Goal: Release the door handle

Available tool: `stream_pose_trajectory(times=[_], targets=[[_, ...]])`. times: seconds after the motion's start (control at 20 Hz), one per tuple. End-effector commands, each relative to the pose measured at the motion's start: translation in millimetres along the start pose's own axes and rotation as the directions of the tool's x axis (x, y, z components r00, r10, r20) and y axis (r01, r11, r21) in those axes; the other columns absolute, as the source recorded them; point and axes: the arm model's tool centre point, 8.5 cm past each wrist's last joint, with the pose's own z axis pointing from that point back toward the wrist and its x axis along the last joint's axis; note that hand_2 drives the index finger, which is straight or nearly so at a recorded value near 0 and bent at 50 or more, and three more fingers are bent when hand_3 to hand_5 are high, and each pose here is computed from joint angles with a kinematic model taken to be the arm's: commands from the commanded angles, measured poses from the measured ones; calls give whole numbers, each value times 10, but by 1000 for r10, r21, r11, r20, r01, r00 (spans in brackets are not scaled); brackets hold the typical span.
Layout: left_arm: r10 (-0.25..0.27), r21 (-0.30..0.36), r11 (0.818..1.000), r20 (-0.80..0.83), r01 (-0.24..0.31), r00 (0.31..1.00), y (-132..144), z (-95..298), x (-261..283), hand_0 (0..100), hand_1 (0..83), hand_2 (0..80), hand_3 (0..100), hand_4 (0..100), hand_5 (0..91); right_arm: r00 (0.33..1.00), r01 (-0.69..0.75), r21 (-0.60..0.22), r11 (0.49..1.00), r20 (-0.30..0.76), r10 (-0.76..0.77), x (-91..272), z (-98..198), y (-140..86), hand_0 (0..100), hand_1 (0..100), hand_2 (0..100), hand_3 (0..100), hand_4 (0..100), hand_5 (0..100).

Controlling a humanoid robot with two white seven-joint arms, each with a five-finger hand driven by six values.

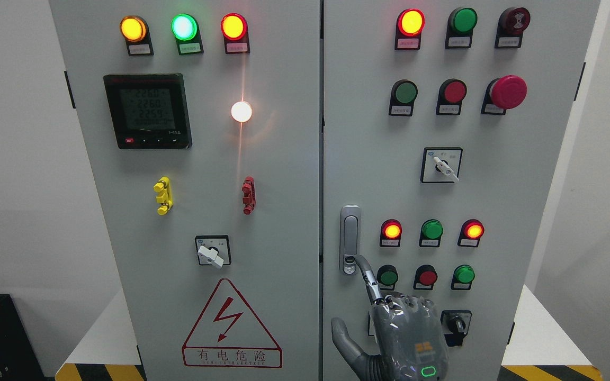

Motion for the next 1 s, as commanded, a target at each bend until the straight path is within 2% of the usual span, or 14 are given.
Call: stream_pose_trajectory(times=[0.0, 0.35, 0.95], targets=[[0, -1, 1000, 0, 0, 1000, 0, 0, 0, 120, 556, 0, 0, 0, 0, 1000, -13, 50, 999, -12, 14, 45, -5, 205, 418, 340, 0, 1000, 1000, 1000], [0, -1, 1000, 0, 0, 1000, 0, 0, 0, 120, 556, 0, 0, 0, 0, 1000, -3, 62, 998, -23, 4, 112, -85, 281, 426, 327, 0, 1000, 1000, 1000], [0, -1, 1000, 0, 0, 1000, 0, 0, 0, 120, 556, 0, 0, 0, 0, 999, -4, 62, 998, -49, 7, 120, -97, 284, 421, 331, 0, 1000, 1000, 1000]])
